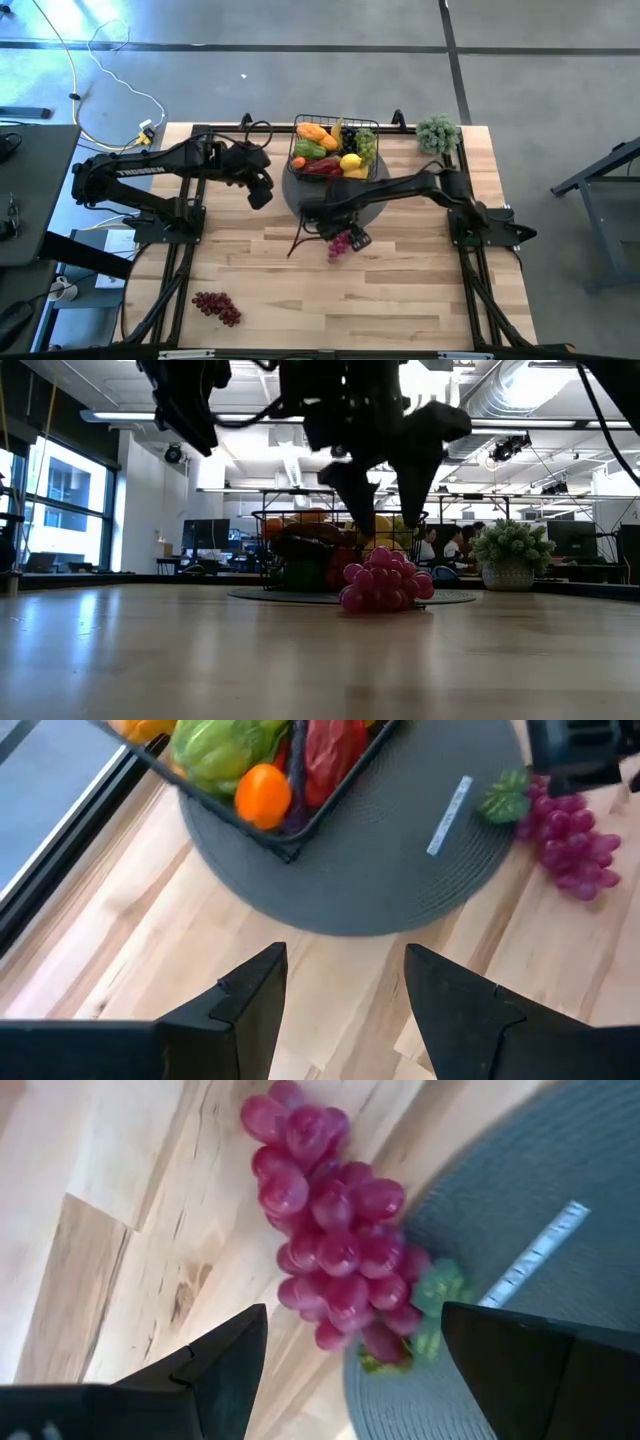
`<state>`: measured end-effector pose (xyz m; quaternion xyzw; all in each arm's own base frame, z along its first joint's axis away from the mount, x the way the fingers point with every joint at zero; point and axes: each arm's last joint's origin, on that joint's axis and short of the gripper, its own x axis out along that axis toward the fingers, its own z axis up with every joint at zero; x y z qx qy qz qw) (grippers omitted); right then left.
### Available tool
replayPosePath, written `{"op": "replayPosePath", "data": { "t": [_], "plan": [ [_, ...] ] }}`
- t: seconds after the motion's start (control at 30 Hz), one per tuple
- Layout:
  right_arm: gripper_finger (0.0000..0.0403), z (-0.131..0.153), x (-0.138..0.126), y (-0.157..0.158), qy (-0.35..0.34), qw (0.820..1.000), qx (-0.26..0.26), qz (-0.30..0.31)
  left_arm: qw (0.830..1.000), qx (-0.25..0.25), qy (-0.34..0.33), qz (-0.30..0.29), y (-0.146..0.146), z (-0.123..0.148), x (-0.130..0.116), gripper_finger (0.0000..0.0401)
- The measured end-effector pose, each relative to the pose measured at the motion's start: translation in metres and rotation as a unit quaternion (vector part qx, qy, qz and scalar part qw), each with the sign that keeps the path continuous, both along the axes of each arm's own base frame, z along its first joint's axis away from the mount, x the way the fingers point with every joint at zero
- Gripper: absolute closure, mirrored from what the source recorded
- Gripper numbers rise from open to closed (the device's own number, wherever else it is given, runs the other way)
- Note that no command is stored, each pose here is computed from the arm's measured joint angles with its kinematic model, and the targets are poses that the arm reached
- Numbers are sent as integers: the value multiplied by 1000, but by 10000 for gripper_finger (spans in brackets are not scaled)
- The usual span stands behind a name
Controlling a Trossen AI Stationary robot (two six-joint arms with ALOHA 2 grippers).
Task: Build produce basket
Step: Put the pink grapes into the wire basket
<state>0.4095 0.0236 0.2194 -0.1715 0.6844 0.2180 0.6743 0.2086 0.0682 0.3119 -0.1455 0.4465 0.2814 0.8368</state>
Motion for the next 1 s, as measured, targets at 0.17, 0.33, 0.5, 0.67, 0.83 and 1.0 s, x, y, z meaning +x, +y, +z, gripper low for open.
{"op": "replayPosePath", "data": {
  "t": [0.17, 0.33, 0.5, 0.67, 0.83, 1.0],
  "plan": [
    [121, -24, 7, 8, 26, 1000, -2, 7, 999, -7, 40, 22, -1, -4, -7, 211],
    [121, -47, 11, 10, 53, 999, -7, 4, 997, -17, 78, 22, -3, -7, -14, 211],
    [123, -66, 15, 9, 73, 997, -24, -29, 995, -12, 97, 17, -4, -8, -16, 211],
    [166, -72, 16, 8, 81, 995, -31, -53, 994, -1, 109, -10, -4, -8, -17, 211],
    [254, -72, 15, 8, 89, 992, -35, -88, 992, 19, 123, -29, -3, -8, -17, 211],
    [351, -71, 13, 6, 99, 986, -31, -133, 987, 66, 140, -42, -1, -7, -16, 211]
  ]
}}
